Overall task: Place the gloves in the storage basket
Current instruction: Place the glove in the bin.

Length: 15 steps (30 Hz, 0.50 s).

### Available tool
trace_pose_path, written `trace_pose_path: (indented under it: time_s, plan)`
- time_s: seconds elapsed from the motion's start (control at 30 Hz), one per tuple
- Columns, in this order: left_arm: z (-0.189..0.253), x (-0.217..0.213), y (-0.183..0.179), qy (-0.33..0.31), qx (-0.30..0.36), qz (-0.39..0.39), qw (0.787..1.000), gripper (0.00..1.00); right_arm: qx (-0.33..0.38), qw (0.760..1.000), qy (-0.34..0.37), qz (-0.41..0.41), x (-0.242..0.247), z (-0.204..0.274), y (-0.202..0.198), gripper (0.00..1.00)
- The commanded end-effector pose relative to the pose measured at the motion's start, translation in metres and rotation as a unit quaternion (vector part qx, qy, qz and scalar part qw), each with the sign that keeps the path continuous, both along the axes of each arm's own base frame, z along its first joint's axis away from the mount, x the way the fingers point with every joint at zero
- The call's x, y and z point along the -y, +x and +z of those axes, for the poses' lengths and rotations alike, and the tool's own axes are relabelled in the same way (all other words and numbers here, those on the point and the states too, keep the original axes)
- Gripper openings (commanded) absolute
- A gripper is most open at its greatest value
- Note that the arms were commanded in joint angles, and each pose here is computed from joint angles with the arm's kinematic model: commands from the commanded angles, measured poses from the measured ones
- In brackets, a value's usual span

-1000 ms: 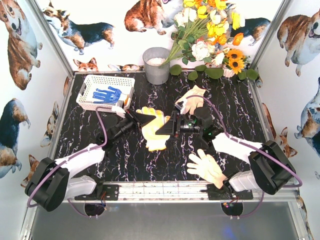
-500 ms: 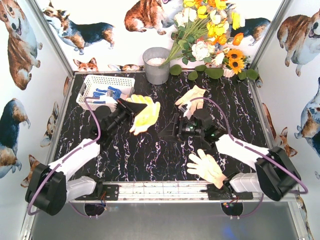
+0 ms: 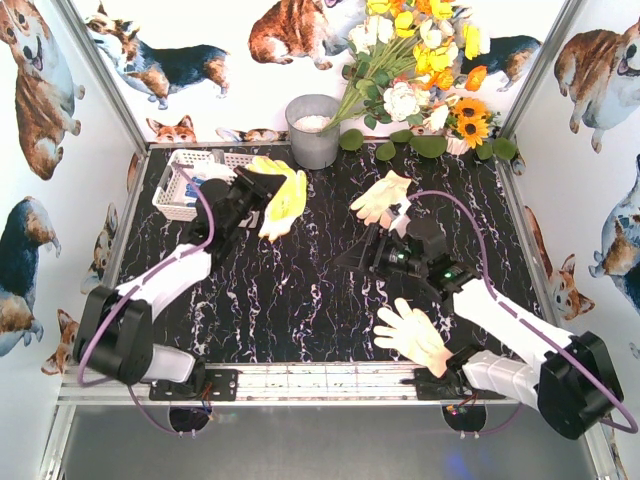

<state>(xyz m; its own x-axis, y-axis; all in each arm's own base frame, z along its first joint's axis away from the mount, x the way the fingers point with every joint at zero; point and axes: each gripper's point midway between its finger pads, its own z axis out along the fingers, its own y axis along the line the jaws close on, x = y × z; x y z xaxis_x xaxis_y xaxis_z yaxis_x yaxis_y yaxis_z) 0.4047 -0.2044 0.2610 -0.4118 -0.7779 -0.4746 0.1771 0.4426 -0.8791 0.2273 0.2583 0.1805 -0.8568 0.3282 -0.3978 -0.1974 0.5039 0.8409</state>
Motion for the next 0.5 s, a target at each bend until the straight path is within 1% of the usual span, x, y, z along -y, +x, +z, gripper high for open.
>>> trace_pose_path:
  time_s: [0.0,0.1,0.2,0.27,0.47]
  plan:
    - [0.009,-0.017,0.038,0.036,0.048,0.058,0.997,0.00,0.026,0.999,-0.008,-0.022,0.010,0.002,0.007,0.72]
    - [0.006,-0.014,0.060,0.042,0.053,0.062,0.996,0.00,0.021,0.999,-0.011,-0.028,0.012,-0.002,0.010,0.72]
    - [-0.005,-0.014,0.078,0.045,0.052,0.069,0.995,0.00,0.018,0.999,-0.011,-0.032,0.012,-0.003,0.014,0.72]
    - [-0.017,-0.018,0.089,0.052,0.050,0.080,0.994,0.00,0.016,0.999,-0.010,-0.033,0.011,-0.003,0.017,0.72]
    - [-0.031,-0.030,0.125,0.067,0.073,0.093,0.991,0.00,0.013,0.999,-0.008,-0.033,0.007,-0.001,0.023,0.72]
